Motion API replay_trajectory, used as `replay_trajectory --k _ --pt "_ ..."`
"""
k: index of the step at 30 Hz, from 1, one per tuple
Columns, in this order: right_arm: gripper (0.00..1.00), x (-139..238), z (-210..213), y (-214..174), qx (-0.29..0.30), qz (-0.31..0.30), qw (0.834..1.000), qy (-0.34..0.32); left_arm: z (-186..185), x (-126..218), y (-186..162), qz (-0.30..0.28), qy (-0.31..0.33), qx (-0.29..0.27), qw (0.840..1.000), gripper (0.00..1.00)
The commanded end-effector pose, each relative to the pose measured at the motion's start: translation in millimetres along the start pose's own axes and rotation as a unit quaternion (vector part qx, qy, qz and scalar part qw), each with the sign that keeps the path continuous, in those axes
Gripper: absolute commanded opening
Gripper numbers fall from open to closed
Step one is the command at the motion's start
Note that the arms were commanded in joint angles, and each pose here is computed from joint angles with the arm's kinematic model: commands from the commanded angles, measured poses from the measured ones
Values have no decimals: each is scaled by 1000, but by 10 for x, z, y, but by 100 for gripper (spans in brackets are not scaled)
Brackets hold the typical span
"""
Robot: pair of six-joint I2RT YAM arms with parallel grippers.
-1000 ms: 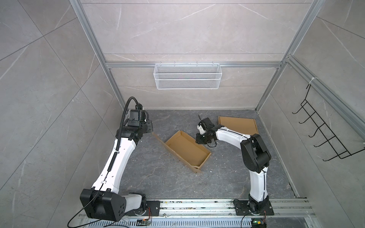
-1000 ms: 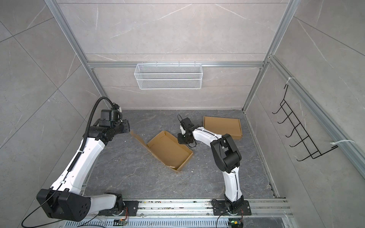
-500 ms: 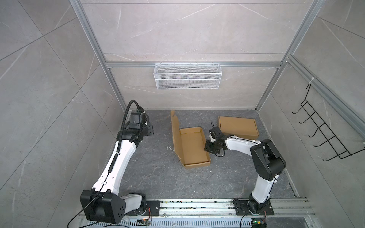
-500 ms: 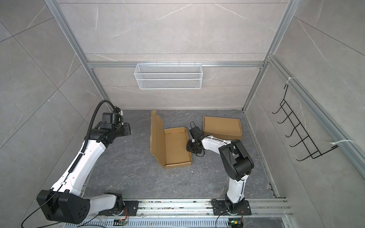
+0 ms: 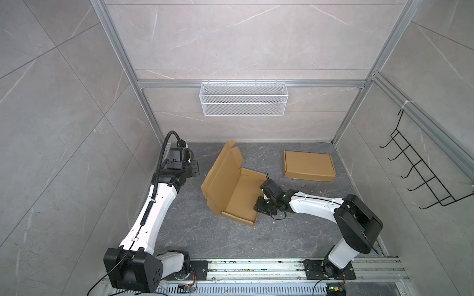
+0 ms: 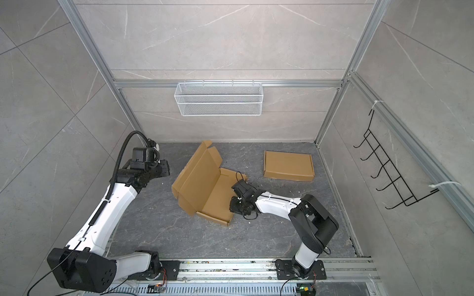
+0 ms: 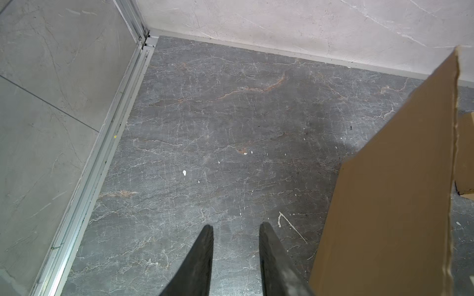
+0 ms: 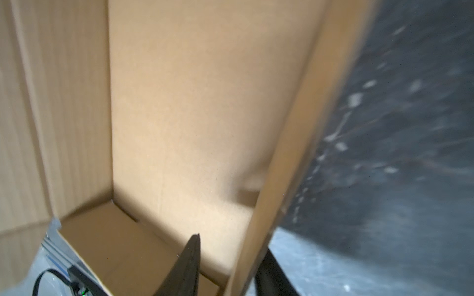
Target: Fold the paper box
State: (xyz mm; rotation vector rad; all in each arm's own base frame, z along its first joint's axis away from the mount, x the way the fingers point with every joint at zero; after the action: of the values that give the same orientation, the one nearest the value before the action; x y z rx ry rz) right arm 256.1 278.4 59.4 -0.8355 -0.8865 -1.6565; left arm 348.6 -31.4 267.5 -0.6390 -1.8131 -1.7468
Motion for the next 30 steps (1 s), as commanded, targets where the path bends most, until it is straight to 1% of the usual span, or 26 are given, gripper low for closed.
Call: replay_trajectory --k 1,3,5,7,9,14,19,22,25,27,30 --pt "43 210 -7 128 38 -20 999 -30 29 55 70 -19 2 9 1000 34" --pt "47 352 -21 258 77 -31 996 -46 54 64 58 -18 6 10 1000 34" --pt "50 471 53 392 117 -34 992 -36 84 82 48 -16 10 13 1000 34" --pt "52 576 164 536 162 -38 985 -36 123 74 7 -11 14 20 1000 34" --pt "53 649 256 713 200 -56 977 -46 159 41 -73 -3 14 33 999 36" --pt "54 698 418 1155 229 -90 968 -44 186 -118 -357 31 1 59 998 36" --pt "56 640 548 1471 265 -98 958 -45 237 -285 -679 72 -8 95 993 36" --pt "59 549 592 1553 303 -82 948 -57 192 -353 -872 91 -27 137 986 35" --pt "62 437 589 1595 340 -63 936 -70 72 -431 -1087 113 -61 187 974 34" --pt "64 360 559 1614 365 -47 926 -82 38 -476 -1240 128 -69 213 966 34" --pt "65 285 542 1693 385 -38 916 -102 -10 -510 -1441 148 -77 238 957 34"
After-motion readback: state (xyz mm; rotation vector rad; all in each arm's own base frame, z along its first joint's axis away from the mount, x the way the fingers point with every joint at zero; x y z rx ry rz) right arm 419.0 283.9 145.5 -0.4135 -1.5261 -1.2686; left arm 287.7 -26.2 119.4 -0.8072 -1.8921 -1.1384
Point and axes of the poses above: each gripper's point midway between its finger pads, its own x axis back along the fingers, its own z axis along the line the jaws close on, y = z × x, the point moved 2 cm from there along x, back along the fingers, and after that the axes turned 4 degrees about -x, right-handed, at the moved point
